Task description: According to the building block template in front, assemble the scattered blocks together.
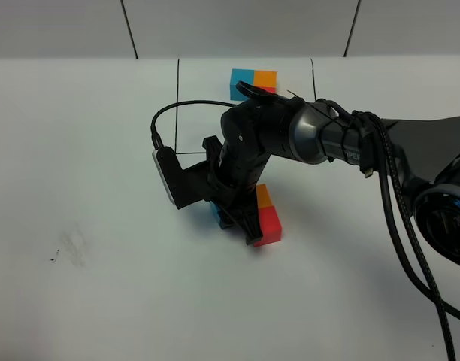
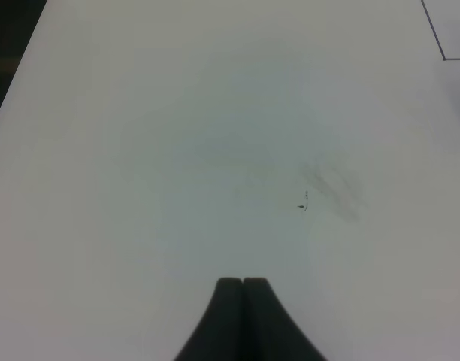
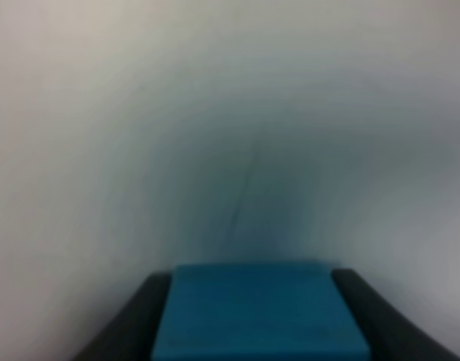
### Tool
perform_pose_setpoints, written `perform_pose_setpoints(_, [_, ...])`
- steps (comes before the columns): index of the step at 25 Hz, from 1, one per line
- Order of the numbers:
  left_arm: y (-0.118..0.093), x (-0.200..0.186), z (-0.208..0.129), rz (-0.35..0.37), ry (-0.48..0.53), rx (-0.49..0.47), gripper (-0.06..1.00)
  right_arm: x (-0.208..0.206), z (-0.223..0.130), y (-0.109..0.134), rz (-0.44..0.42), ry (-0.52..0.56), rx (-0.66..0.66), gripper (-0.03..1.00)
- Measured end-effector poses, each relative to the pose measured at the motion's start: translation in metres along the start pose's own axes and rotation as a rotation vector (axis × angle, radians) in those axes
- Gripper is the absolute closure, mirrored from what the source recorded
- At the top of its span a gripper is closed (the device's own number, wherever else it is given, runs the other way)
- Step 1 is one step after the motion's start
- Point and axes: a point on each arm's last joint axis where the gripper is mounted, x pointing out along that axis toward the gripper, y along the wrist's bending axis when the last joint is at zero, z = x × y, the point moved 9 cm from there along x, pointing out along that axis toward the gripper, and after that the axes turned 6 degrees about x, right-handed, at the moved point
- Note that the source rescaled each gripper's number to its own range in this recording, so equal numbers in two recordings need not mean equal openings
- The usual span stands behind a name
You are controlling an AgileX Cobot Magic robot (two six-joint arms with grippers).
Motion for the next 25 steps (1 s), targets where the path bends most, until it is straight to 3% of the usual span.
perform_pose_setpoints(15, [0.0,0.0,0.0,0.0,0.0,0.0,0.94,0.002,-0.004,0.01,0.066,0.02,0.04,0.52])
perform_pose_setpoints(25, [0.0,0.0,0.0,0.0,0.0,0.0,0.94,0.001,-0.007,0.007,0.058,0.013,0.072,0.52])
